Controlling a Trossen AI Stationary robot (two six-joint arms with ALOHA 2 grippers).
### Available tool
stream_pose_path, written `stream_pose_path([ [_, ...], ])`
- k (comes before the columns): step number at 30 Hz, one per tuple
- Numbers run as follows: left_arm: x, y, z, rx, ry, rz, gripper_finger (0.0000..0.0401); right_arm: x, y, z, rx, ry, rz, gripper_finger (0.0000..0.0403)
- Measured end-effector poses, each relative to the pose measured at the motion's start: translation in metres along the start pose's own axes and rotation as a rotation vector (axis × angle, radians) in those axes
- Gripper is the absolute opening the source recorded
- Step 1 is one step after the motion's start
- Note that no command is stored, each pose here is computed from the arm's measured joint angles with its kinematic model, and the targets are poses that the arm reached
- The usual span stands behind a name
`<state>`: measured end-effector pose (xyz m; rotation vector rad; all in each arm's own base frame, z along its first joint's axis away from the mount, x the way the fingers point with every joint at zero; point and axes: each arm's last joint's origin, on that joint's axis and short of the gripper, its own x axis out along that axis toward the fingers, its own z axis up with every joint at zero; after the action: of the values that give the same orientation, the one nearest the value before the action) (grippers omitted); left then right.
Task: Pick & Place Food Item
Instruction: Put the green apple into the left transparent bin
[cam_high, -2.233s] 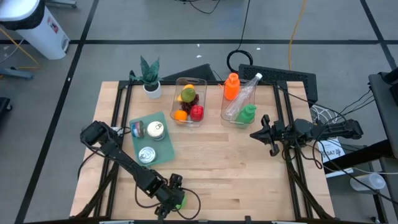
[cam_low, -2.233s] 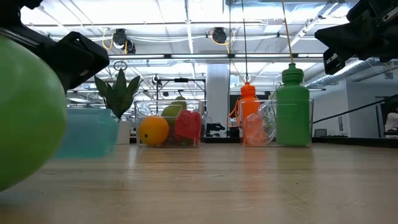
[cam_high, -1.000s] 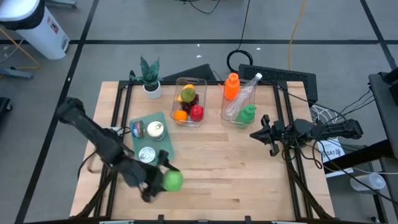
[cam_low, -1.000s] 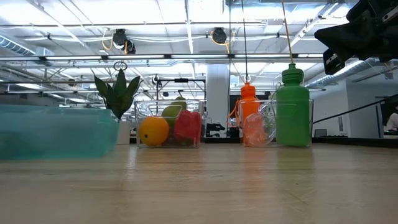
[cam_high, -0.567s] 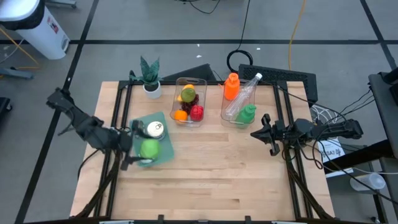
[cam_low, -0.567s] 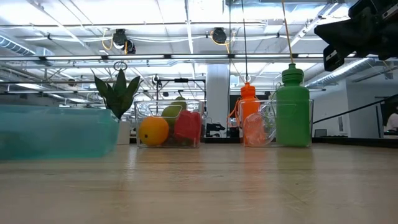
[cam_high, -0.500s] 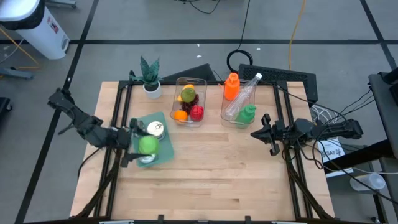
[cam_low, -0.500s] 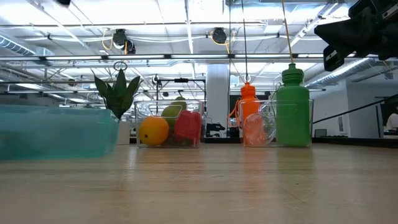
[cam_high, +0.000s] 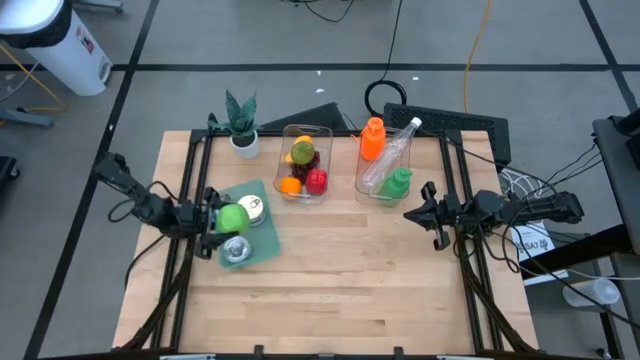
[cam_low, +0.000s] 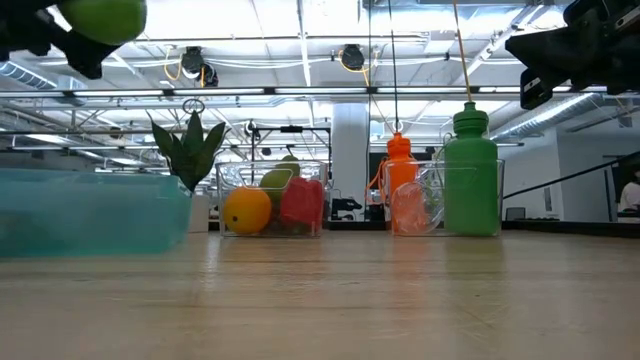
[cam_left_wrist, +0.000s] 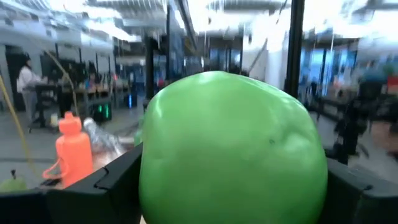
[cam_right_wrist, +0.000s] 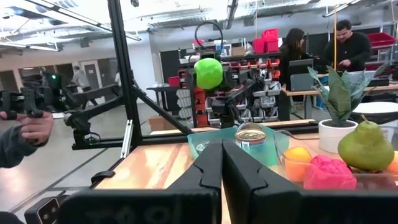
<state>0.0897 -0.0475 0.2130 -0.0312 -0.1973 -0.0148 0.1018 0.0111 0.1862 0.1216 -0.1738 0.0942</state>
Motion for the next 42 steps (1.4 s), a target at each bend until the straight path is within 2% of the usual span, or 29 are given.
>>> stream_pose_path([
  [3,-0.005,0.002,-0.011,-0.010,-0.059,0.007,0.0317,0.000,0.000,0.000,0.001,0.000,0.002,0.0000],
  [5,-0.006,0.003,-0.017,0.001,-0.042,0.012,0.0313,0.000,0.000,0.000,0.003,0.001,0.002,0.0000],
  [12,-0.007,0.004,-0.009,-0.041,-0.098,0.020,0.0321,0.000,0.000,0.000,0.022,0.002,0.006,0.0000],
  [15,-0.007,0.007,0.002,-0.087,-0.129,0.085,0.0321,0.000,0.000,0.000,0.022,0.001,0.006,0.0000],
  [19,-0.005,0.012,0.034,-0.110,-0.187,0.153,0.0313,0.000,0.000,0.001,0.022,-0.006,0.005,0.0000],
  [22,-0.002,0.017,0.063,-0.095,-0.200,0.266,0.0315,0.000,0.000,0.002,0.022,-0.021,0.007,0.0000],
  [32,0.036,0.020,0.156,0.011,-0.071,0.658,0.0313,0.000,0.000,0.003,0.019,-0.031,0.007,0.0000],
  [38,0.061,0.023,0.205,0.094,-0.023,0.758,0.0314,0.000,0.000,0.004,0.032,-0.037,0.007,0.0000],
  [42,0.080,0.029,0.223,0.162,0.039,0.800,0.0314,0.000,0.000,0.004,0.037,-0.037,0.008,0.0000],
])
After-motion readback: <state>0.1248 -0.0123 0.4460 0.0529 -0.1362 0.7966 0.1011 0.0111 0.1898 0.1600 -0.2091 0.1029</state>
